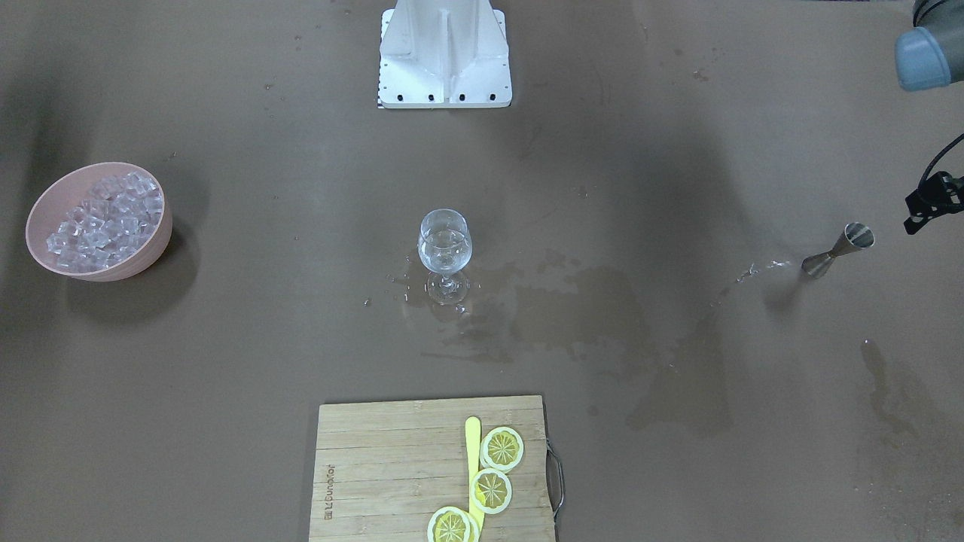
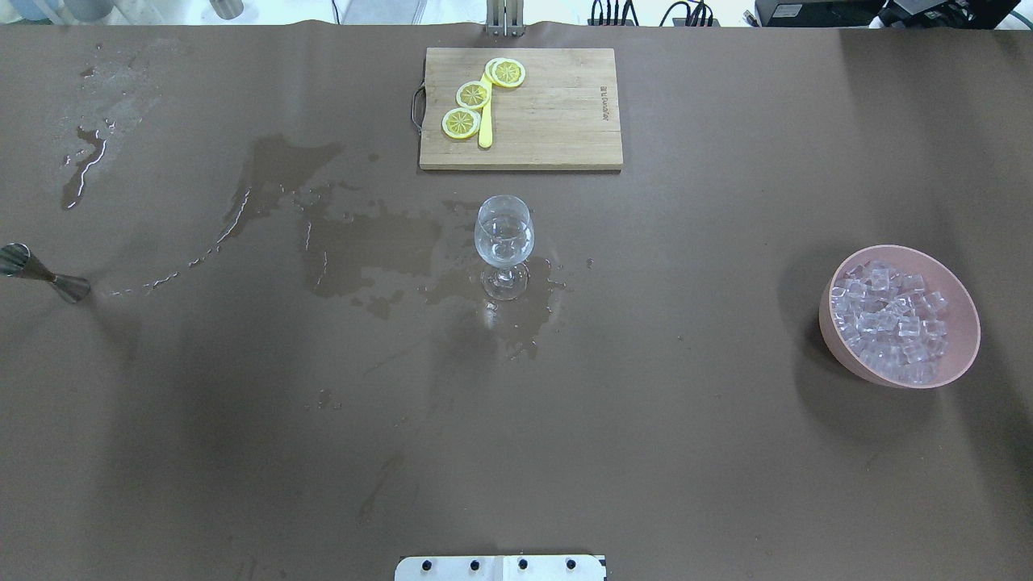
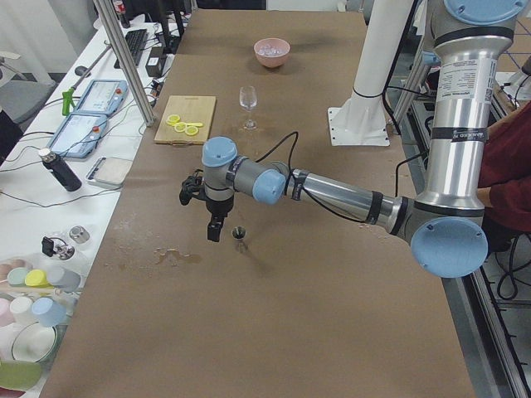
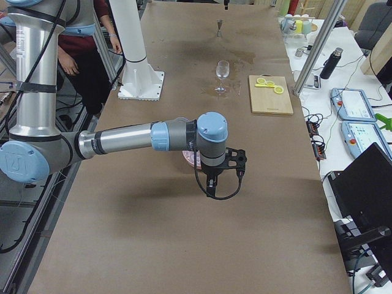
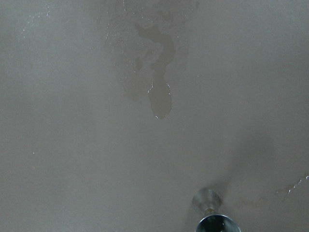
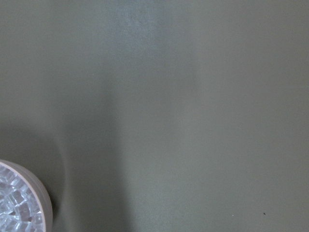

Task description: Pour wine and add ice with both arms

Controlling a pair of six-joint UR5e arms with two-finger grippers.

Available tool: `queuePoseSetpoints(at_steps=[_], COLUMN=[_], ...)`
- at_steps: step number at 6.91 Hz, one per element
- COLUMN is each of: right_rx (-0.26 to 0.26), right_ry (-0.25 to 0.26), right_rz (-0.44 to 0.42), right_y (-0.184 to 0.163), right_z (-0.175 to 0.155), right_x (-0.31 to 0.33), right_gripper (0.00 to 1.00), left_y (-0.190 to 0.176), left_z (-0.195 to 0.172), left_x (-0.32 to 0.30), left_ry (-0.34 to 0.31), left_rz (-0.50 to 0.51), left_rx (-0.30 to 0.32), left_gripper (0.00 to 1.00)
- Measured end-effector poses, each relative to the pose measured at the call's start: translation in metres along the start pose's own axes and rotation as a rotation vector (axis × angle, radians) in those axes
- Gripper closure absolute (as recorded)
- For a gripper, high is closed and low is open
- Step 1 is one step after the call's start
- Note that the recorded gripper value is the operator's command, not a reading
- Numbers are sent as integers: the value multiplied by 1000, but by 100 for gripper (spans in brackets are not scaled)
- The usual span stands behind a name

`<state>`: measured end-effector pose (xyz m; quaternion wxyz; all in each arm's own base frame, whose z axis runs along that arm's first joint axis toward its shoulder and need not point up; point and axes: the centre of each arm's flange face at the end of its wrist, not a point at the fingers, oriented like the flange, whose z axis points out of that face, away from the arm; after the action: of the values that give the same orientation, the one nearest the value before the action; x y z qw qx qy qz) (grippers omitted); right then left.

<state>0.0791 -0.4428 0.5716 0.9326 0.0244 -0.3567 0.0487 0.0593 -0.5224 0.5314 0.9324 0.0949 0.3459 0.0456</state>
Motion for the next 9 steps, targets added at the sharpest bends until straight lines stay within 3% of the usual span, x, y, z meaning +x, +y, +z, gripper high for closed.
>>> queuePoseSetpoints(at_steps=[2,5,7,9], right_rx=[-1,2,5,23], right_ry=[5,21,17,17], right_rz=[0,5,5,23], right_y=[-1,-1,-1,-3], right_z=[1,0,-2,-12], right_x=[1,2,0,-11], right_gripper=[0,0,0,0], left_y=[2,52,68,78], left_z=[4,12,17,28], left_x=[-2,-22,-27,-38], left_ry=[18,79,121,124], left_rz=[65,167,161,129], left_rx=[59,180,166,132], left_gripper=[2,2,2,2])
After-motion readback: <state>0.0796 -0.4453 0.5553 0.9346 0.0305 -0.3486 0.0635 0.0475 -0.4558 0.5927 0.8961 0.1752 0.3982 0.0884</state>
